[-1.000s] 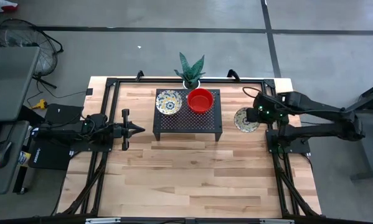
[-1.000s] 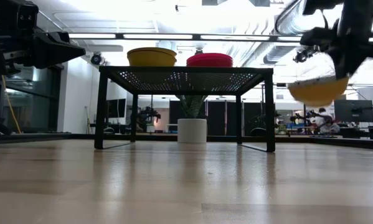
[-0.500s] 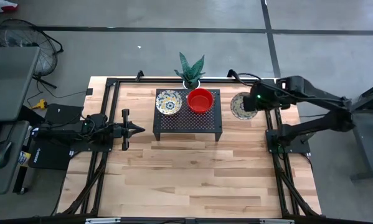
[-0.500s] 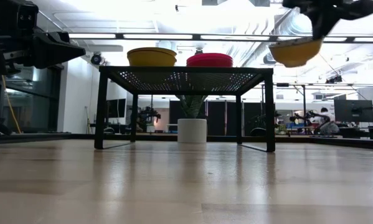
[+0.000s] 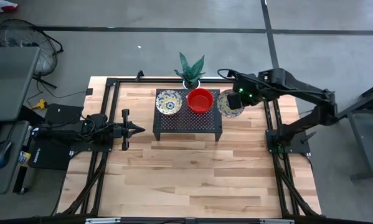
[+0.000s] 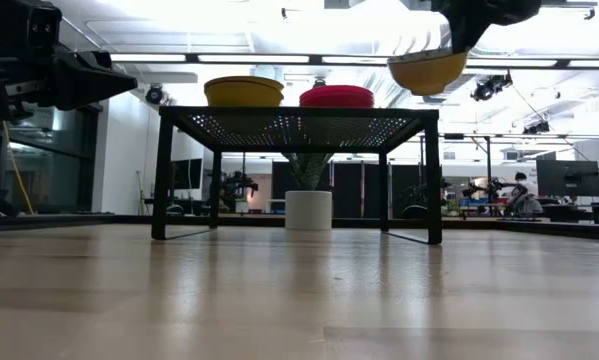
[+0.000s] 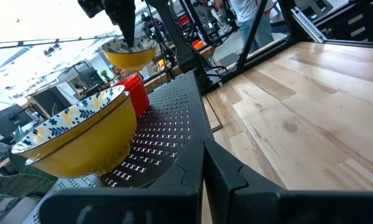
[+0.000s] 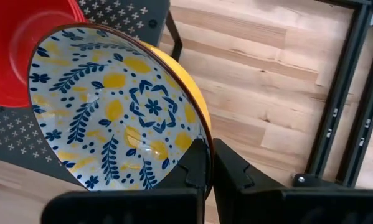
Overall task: Pick & Place Mini bowls
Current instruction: Stack the yellow bowl on the yellow bowls on the shelf
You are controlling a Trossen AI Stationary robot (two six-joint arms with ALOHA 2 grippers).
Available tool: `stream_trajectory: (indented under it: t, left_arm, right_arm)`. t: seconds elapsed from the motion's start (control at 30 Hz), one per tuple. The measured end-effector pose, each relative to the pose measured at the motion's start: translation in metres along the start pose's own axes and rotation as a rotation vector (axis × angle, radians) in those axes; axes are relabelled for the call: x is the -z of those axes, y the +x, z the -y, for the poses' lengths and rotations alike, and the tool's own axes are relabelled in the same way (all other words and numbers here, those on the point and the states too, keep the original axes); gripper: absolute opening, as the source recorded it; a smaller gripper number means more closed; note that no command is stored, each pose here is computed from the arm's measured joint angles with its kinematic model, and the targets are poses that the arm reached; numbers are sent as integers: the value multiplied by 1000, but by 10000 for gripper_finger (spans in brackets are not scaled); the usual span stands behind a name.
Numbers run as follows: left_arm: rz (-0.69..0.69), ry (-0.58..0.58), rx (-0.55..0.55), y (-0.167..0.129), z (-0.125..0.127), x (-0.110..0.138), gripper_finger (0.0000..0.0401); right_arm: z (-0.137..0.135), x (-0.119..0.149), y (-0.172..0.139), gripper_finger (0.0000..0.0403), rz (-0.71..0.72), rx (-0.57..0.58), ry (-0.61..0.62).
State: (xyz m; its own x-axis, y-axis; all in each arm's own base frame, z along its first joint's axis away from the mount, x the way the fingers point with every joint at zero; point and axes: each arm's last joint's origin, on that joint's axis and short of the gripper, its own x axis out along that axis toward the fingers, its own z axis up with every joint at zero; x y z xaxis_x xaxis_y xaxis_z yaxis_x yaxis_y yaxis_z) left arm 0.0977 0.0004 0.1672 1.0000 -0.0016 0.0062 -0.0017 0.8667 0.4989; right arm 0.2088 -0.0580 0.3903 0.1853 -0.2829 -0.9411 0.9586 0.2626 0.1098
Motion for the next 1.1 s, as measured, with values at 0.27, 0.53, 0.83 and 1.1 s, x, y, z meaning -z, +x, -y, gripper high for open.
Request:
stream_trajectory:
  t: [0.27, 0.53, 0.83, 1.1]
  left_arm:
    - [0, 0, 0, 0, 0, 0, 0]
    - [12, -28, 5, 0, 0, -1, 0]
    - [128, -54, -66, -3, -11, -19, 0]
    - [175, -107, -147, -9, -24, -38, 0]
  right_arm:
    - [-11, -2, 9, 0, -33, 21, -10]
    - [-15, 4, 8, 0, -23, 21, 16]
    - [-19, 13, 6, 0, -22, 10, 25]
    - [-24, 14, -2, 0, 31, -35, 25]
